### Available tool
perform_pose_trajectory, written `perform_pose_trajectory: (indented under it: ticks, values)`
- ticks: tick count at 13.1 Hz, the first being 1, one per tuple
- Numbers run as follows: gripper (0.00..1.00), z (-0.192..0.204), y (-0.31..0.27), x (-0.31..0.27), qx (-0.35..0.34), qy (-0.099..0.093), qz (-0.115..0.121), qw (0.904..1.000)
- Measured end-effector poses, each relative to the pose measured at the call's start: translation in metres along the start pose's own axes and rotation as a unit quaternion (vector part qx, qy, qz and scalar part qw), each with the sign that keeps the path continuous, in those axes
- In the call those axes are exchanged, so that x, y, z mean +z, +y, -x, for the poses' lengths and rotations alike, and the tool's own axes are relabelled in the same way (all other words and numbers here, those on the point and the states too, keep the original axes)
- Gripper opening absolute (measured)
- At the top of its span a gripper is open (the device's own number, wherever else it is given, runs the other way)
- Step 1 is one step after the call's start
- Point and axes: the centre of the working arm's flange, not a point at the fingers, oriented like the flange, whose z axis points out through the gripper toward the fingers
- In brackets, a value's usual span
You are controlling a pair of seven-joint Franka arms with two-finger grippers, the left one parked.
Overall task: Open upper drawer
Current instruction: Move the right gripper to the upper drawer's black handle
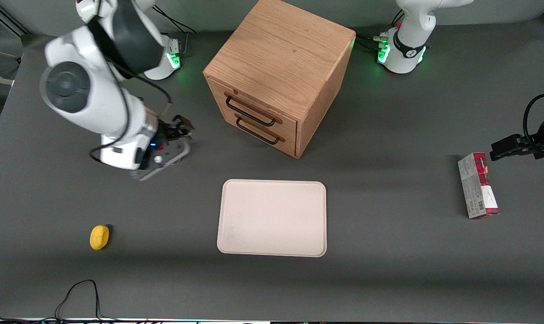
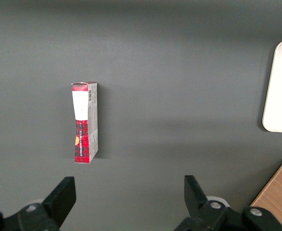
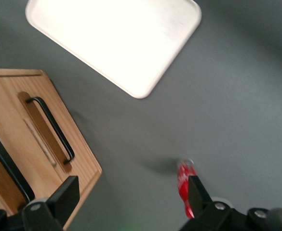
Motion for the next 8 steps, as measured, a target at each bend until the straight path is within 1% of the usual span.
perform_pose_trajectory:
  ticks: [1,2,4,6,8]
  values:
    - [1.00,-0.008,-0.014,0.009,-0.013,0.003,-0.004,0.9999]
    - [1.00,-0.015,-0.026,0.017,-0.029,0.005,-0.012,0.9995]
    - [1.00,-0.021,-0.046,0.027,-0.070,0.003,-0.026,0.9972]
    - [1.00,-0.023,-0.073,0.034,-0.114,-0.002,-0.027,0.9931]
    - [1.00,-0.023,-0.100,0.041,-0.142,-0.010,-0.027,0.9894]
